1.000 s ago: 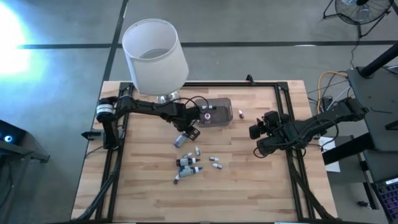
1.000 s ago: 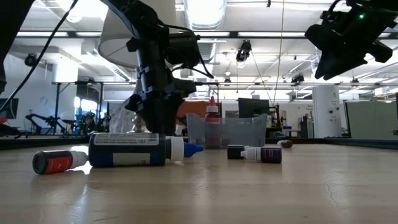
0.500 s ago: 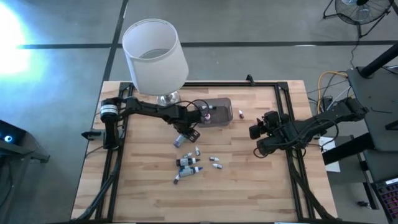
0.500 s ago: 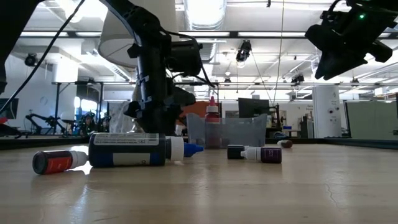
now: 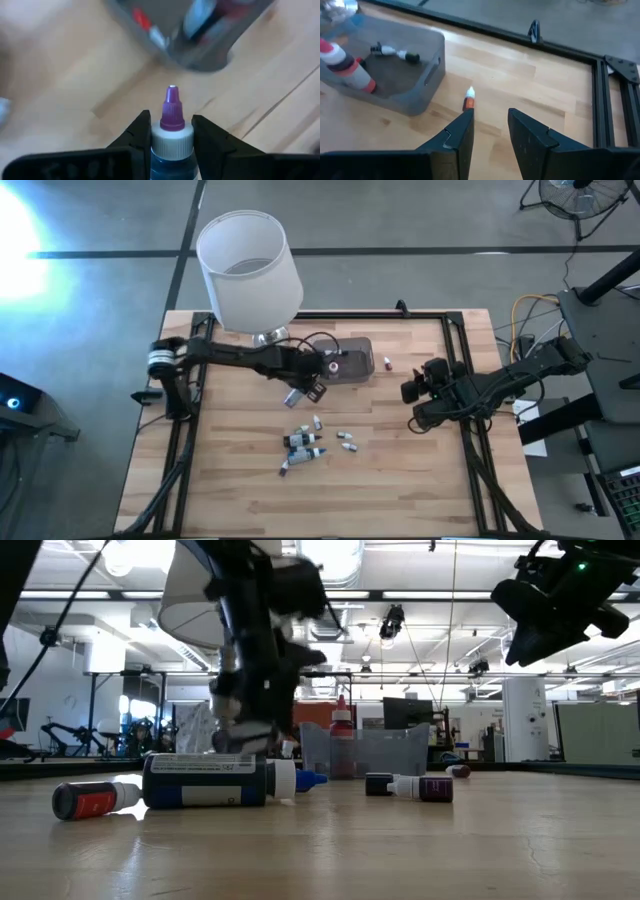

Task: Pick & Place food coloring
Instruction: Put the large purple food coloring bottle into the bin

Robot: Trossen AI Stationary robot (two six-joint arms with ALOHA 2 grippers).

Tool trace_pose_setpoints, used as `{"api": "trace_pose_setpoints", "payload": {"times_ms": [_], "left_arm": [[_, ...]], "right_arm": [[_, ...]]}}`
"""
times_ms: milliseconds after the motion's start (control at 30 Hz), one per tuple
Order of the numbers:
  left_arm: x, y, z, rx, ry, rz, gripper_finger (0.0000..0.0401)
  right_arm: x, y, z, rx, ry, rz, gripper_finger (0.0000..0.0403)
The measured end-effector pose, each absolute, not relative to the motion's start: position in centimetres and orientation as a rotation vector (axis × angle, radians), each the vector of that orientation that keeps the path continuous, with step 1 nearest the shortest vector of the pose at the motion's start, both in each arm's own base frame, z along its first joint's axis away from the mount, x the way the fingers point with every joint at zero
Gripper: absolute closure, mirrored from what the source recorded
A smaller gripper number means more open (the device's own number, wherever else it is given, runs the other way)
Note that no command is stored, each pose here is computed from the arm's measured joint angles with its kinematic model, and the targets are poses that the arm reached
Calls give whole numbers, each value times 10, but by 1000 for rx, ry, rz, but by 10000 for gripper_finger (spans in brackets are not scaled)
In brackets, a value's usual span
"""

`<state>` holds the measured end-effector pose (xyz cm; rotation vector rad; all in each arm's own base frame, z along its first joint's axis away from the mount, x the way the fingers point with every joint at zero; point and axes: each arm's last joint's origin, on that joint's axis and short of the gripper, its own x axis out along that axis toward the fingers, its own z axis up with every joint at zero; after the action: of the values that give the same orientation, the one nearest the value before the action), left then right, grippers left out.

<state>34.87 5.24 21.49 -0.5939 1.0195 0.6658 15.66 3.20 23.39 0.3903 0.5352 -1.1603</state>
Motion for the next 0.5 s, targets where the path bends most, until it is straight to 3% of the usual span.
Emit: {"api": "trace_pose_setpoints", "payload": {"times_ms": [267,500], "left_arm": [[335,-12,262,-357,447,834,327],[310,-61,222,-341,114,939,327]], "right_arm": [[157,31,235,346,482,-1167,289],[158,31,236,277,502,-1150,289]]}}
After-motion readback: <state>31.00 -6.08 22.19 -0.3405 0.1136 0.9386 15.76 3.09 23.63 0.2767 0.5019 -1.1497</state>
